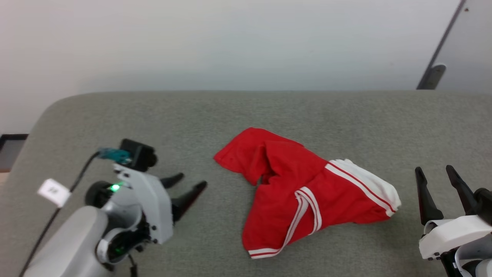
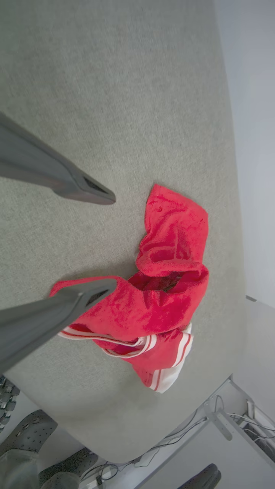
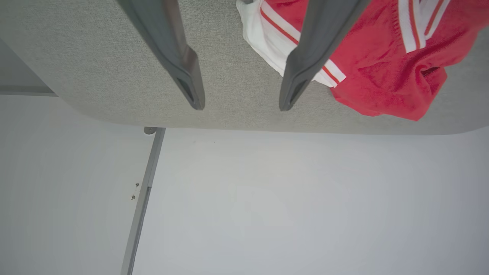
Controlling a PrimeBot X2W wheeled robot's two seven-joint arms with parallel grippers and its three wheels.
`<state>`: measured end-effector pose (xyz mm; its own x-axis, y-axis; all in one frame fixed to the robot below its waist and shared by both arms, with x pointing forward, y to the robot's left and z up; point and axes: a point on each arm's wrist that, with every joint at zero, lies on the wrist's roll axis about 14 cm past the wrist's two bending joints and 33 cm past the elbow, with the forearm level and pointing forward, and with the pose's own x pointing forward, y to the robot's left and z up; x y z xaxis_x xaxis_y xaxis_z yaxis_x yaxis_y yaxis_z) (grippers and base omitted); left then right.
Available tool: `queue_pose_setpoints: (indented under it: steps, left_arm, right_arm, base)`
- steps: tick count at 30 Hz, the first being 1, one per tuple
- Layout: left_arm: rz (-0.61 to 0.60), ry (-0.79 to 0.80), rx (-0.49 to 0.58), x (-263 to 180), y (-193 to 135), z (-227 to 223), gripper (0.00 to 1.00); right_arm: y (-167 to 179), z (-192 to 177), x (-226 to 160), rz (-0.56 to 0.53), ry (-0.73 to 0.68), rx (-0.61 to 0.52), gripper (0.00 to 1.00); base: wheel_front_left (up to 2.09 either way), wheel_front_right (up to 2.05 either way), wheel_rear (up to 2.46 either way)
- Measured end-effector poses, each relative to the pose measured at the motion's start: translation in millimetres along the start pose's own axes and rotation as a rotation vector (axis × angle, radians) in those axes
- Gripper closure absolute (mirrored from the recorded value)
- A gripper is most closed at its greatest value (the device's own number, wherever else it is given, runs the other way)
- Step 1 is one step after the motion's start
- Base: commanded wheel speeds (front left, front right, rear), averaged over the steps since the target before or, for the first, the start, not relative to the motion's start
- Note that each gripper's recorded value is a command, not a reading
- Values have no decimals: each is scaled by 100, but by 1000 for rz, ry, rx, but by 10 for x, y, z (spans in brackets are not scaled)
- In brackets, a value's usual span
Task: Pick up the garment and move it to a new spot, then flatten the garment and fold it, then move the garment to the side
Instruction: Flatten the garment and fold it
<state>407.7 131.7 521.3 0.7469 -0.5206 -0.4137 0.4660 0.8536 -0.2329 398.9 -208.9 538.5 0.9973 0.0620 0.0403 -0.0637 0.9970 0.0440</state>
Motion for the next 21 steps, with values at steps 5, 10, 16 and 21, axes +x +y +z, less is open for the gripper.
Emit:
queue_pose_setpoints:
  steps: [5,10,16,21]
  left_arm:
    - [-96,141,-15,179,-291,-181,0]
    - [-175,227,-47,311,-541,-338,0]
    - [-224,287,-78,453,-711,-538,0]
    - [-229,320,-90,541,-745,-684,0]
  right_arm:
    - [-96,-24,-31,-30,1,4,0]
    - [-133,-35,-19,-43,0,7,0]
    - [-150,-27,0,-48,-7,5,0]
    - [-189,-36,-3,-58,-6,1,0]
  base:
    - [0,0,0]
    - [0,0,0]
    - [0,0,0]
    - [0,0,0]
